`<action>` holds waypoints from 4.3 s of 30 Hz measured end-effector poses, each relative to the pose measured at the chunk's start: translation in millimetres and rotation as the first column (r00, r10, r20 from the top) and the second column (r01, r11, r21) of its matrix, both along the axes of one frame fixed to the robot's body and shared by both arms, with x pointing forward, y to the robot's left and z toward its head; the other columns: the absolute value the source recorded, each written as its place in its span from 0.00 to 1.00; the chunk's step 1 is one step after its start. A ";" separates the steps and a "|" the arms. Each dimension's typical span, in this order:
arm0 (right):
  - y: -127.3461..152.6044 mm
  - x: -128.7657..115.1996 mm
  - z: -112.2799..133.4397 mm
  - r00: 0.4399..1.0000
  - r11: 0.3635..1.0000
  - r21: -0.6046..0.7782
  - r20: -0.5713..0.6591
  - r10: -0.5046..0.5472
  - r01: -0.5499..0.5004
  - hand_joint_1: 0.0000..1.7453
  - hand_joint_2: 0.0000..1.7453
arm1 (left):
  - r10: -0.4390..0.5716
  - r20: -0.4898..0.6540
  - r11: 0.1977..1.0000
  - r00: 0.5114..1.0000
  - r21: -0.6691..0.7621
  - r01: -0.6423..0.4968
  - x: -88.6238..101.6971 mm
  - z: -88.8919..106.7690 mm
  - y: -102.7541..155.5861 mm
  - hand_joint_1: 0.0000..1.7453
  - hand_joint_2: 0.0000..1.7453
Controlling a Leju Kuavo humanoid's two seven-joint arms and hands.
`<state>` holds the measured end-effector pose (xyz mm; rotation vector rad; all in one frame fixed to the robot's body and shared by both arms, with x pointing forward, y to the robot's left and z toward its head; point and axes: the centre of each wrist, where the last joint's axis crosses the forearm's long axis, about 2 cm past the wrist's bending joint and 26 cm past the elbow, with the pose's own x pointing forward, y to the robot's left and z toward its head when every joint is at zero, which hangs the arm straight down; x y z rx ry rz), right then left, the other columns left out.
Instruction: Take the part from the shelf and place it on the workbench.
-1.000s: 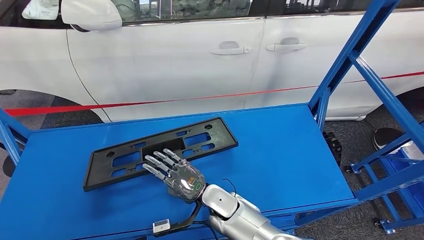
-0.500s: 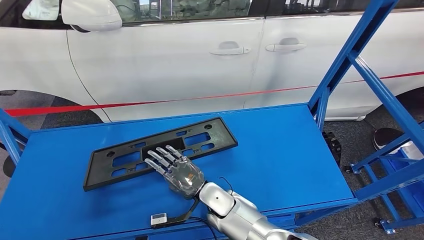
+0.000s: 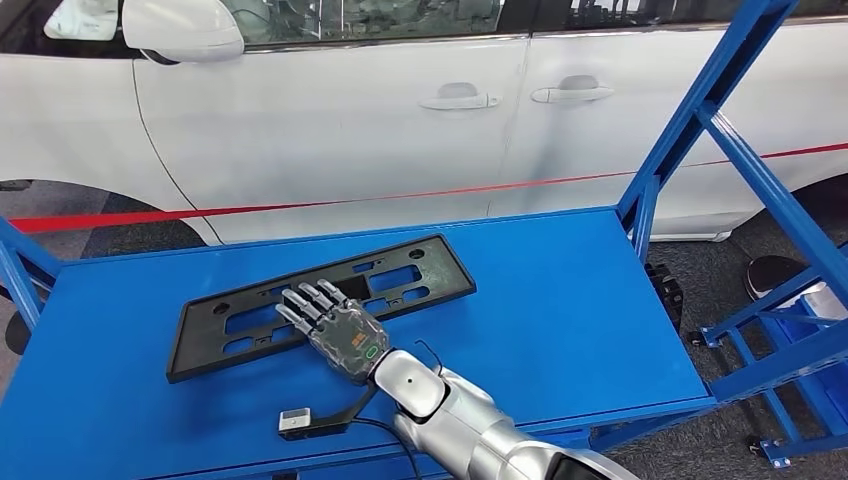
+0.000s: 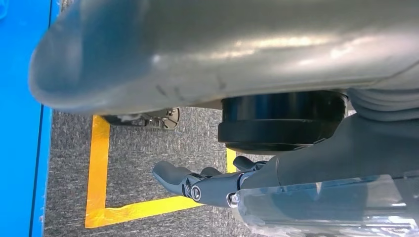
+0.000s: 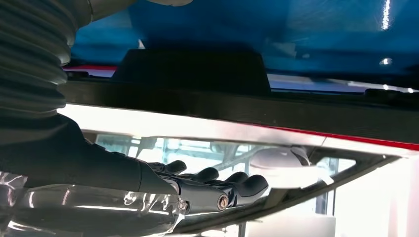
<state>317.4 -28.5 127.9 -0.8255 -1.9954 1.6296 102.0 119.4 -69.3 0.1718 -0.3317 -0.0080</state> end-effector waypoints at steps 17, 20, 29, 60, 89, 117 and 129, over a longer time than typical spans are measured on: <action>8.9 0.6 5.2 0.995 0.996 0.076 -0.091 -0.037 0.044 0.00 1.00 | 0.016 -0.017 1.000 1.000 0.002 -0.016 -0.2 -0.1 0.2 0.00 0.00; 7.3 2.3 4.1 0.995 0.996 0.069 -0.090 -0.044 0.050 0.24 1.00 | 0.020 -0.020 1.000 1.000 0.004 -0.020 -0.2 -0.1 0.3 0.00 0.00; 0.4 2.5 -5.2 0.995 0.997 0.062 -0.092 -0.043 0.049 1.00 1.00 | 0.043 -0.036 0.999 0.998 0.005 -0.043 -0.5 -0.1 0.4 0.00 0.00; -26.2 50.5 79.6 0.875 0.652 0.757 -0.339 0.345 0.036 1.00 1.00 | 0.064 -0.017 0.998 0.998 -0.025 -0.065 -0.8 -0.7 0.9 0.00 0.00; -166.2 29.1 135.3 0.936 0.068 0.997 0.020 0.351 -0.047 1.00 1.00 | -0.150 0.167 0.984 0.974 -0.074 0.164 -5.0 -3.3 2.2 0.00 1.00; -141.3 52.9 143.7 0.883 0.097 0.995 -0.054 0.466 0.009 1.00 1.00 | -0.119 0.058 0.964 0.991 -0.231 0.129 17.4 4.0 -5.0 0.00 1.00; -140.5 54.0 143.5 0.887 0.094 0.996 -0.055 0.459 0.013 1.00 1.00 | -0.131 0.047 0.934 0.990 -0.329 0.139 17.7 4.6 -7.4 0.00 1.00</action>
